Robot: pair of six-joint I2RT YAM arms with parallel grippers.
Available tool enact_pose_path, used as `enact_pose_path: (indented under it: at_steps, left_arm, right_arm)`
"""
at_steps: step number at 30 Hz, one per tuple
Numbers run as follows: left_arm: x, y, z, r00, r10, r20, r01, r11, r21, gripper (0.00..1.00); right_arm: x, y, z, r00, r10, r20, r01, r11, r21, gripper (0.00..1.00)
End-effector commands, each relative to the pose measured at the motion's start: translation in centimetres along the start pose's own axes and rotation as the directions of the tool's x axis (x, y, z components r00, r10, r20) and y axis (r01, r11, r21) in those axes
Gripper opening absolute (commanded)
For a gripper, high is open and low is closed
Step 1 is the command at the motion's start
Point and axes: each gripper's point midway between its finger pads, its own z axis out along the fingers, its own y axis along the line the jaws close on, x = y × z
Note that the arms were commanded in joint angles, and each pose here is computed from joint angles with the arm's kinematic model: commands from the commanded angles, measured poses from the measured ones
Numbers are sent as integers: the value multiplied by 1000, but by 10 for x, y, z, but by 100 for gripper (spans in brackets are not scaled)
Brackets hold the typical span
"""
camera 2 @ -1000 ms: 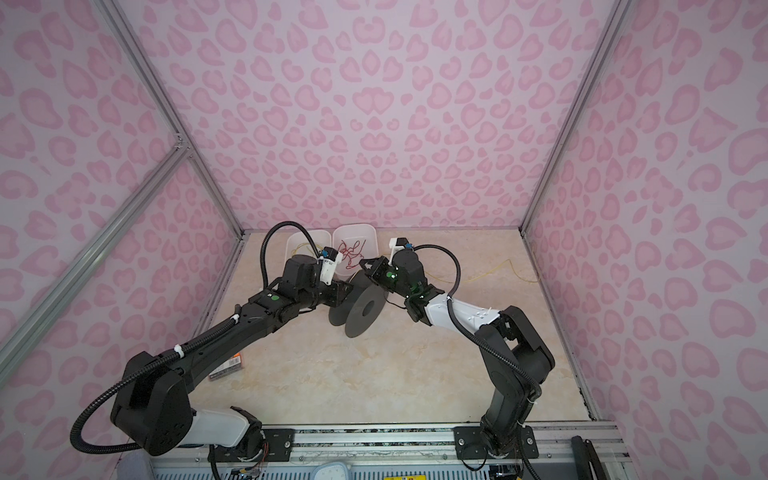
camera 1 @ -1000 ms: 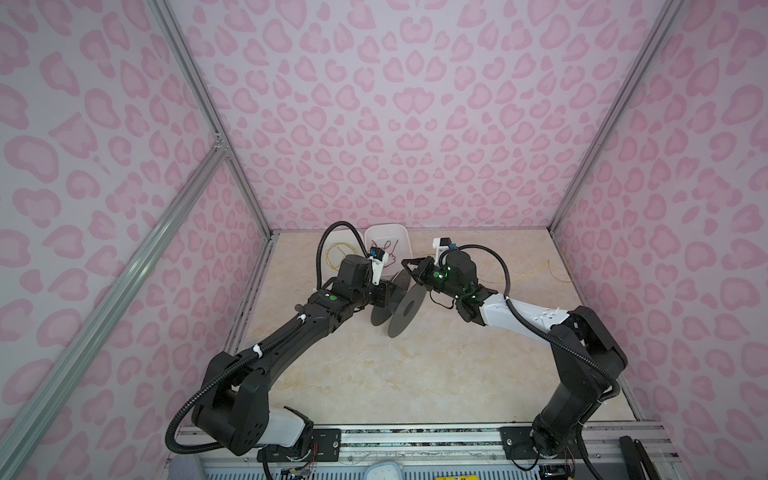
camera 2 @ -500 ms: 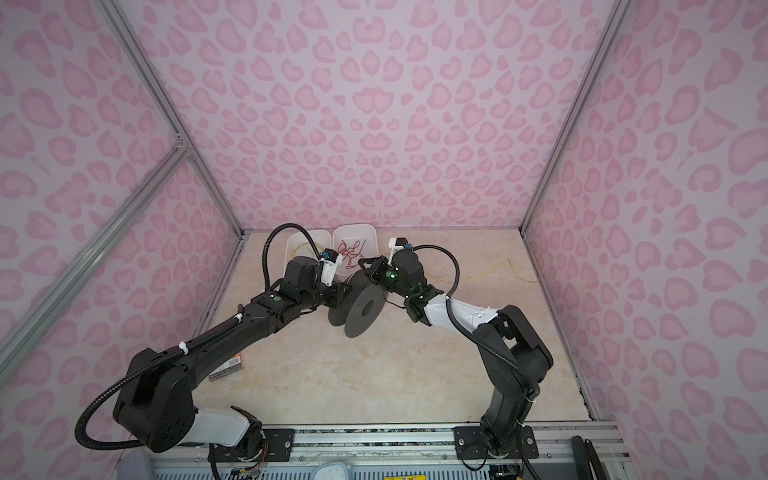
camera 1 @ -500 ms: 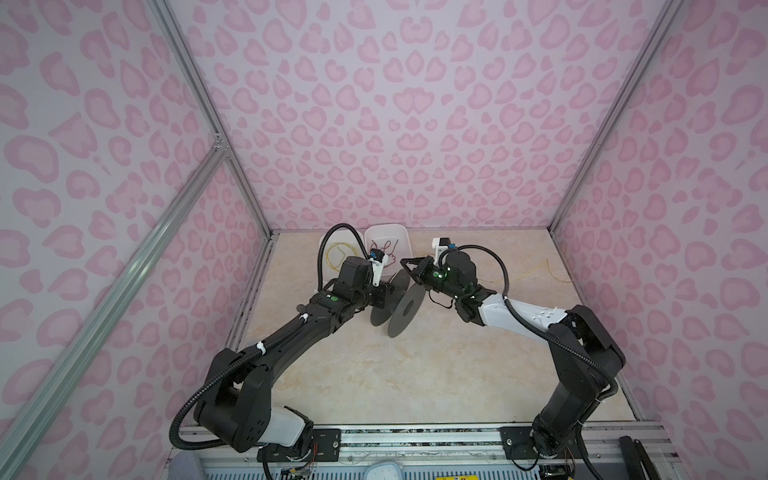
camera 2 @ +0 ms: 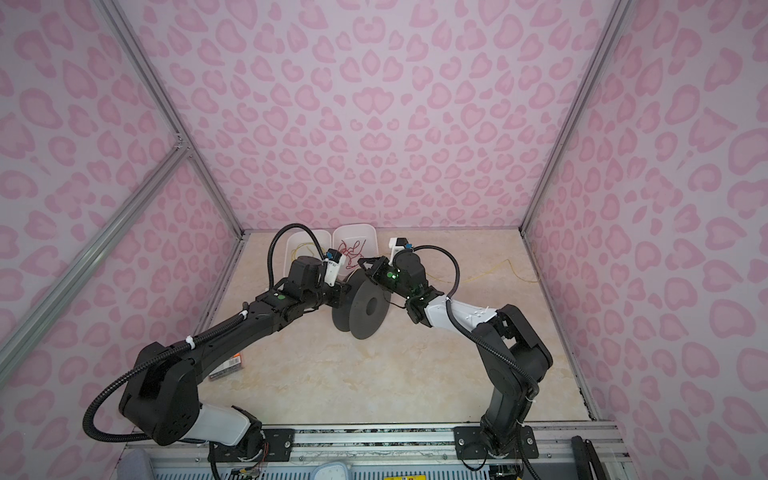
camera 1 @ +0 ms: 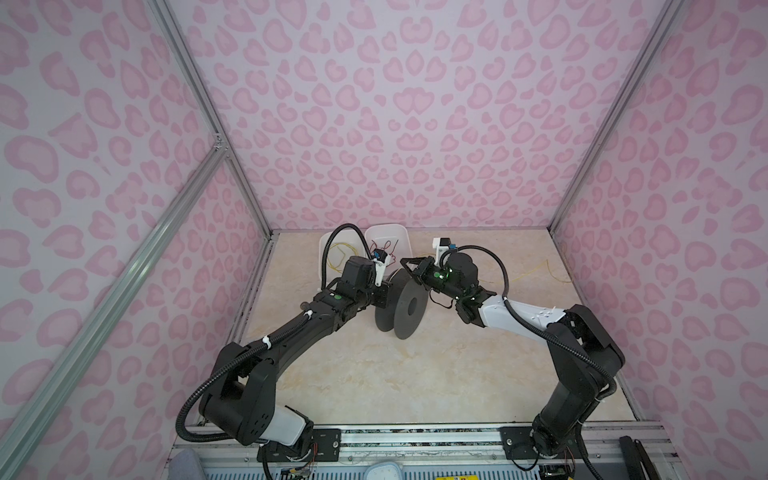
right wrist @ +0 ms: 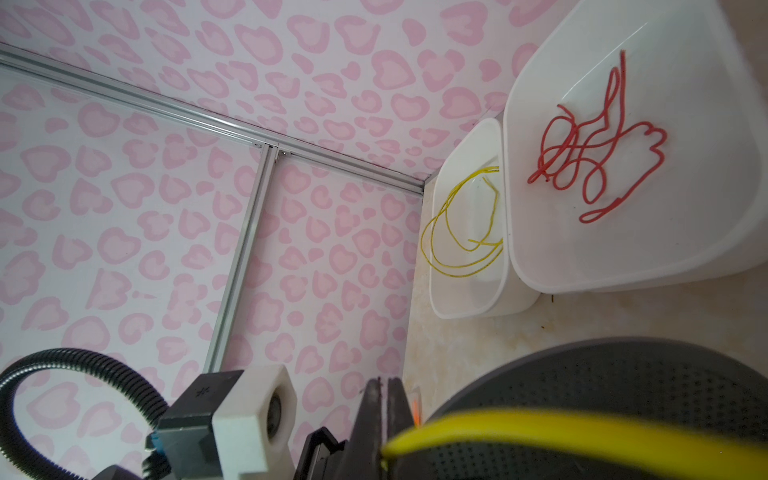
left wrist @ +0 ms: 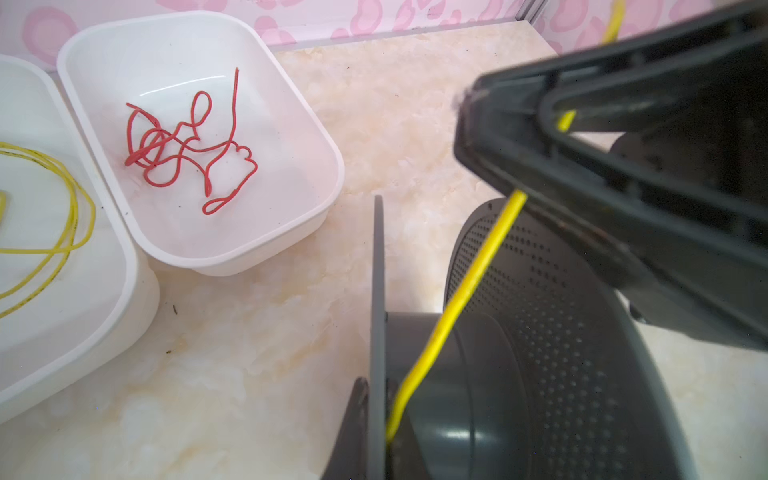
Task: Wrap the cables
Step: 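Open the right gripper and draw it back from the spool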
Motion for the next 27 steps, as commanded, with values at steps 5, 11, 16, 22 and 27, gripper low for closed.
enact_pose_path:
  at_steps: [5,11,16,22,27]
  left_arm:
    - [-6,-1,-12,999,-40,15,40,999,-5,4]
    - [-19,2,-35,994,-88,65,92,995,-48,4]
    - [-29,10,-66,988,-100,114,114,986,-125,4]
    - [-21,29,-94,987,-100,127,129,960,-249,4]
    - [-8,41,-104,985,-124,118,154,945,-289,4]
  right_arm:
    - [-2,-9,-3,1000,12,4,-13,1000,14,0]
    - [-7,0,-9,1000,-5,13,5,1000,4,20]
    - [-9,8,-24,999,-49,12,48,998,38,46]
    - [-3,-20,-63,998,-61,21,57,985,165,57]
    - [2,-51,-102,999,-38,29,29,966,258,60]
